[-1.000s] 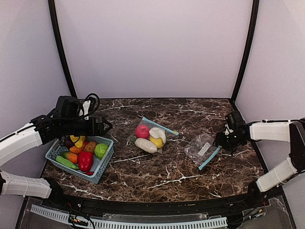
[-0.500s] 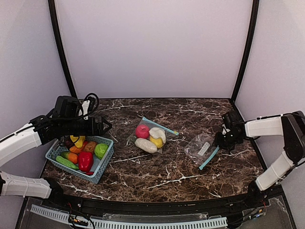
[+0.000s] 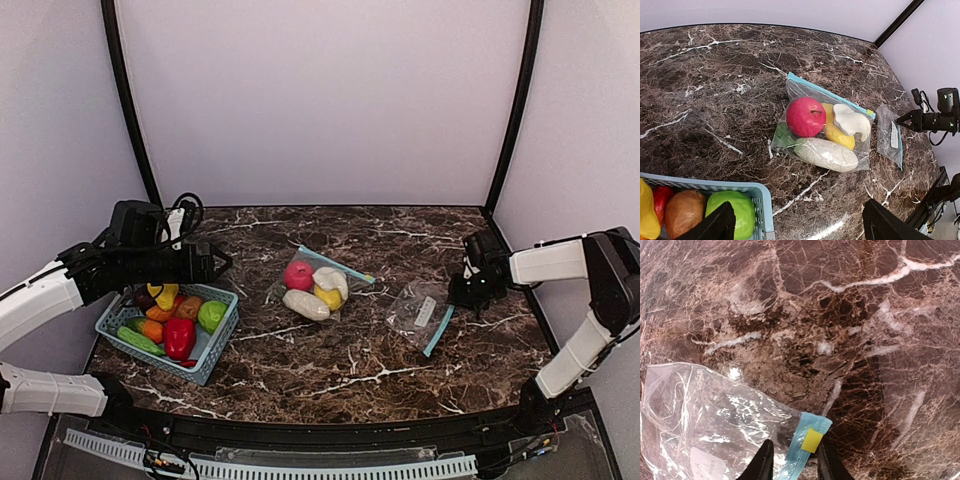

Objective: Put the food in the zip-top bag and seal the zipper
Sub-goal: Adjust the zipper food storage bag at the center of the board.

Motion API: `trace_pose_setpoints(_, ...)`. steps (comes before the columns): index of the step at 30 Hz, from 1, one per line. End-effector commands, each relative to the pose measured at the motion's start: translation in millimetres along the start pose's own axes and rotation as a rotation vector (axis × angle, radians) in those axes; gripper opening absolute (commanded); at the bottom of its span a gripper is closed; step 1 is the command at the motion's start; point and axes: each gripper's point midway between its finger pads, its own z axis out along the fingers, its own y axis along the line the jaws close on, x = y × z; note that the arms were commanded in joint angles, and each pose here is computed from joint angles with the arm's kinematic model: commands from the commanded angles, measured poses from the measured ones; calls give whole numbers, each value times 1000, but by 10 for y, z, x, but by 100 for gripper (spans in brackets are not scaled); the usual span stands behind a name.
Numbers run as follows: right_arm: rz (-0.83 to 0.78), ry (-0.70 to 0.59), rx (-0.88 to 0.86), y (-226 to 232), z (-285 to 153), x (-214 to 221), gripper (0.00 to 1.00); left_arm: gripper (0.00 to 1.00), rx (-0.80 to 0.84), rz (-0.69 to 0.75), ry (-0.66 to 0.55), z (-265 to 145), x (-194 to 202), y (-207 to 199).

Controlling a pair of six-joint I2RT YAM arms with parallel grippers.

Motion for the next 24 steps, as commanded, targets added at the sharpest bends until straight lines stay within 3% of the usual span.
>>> trace_pose_setpoints(1,-11,18,-18,41,78,-4,26,89,-26,-9,16,-26,77,73)
trace_pose_setpoints(6,-55,28,-116,222,111,3,23,89,-24,-8,15,-31,79,71)
trace_pose_setpoints(11,-173,9,-279,596,36,-12,23,89,-27,-8,14,-29,81,78)
trace_pose_setpoints(17,-318,39,-350,943,-9,149,23,89,-19,-12,13,-16,75,63)
trace_pose_setpoints(20,-354,27,-333,1009,-98,190,29,89,-16,-13,15,-24,75,55)
trace_pose_setpoints(24,-384,12,-258,981,-273,231,44,89,-13,-18,10,-47,78,54)
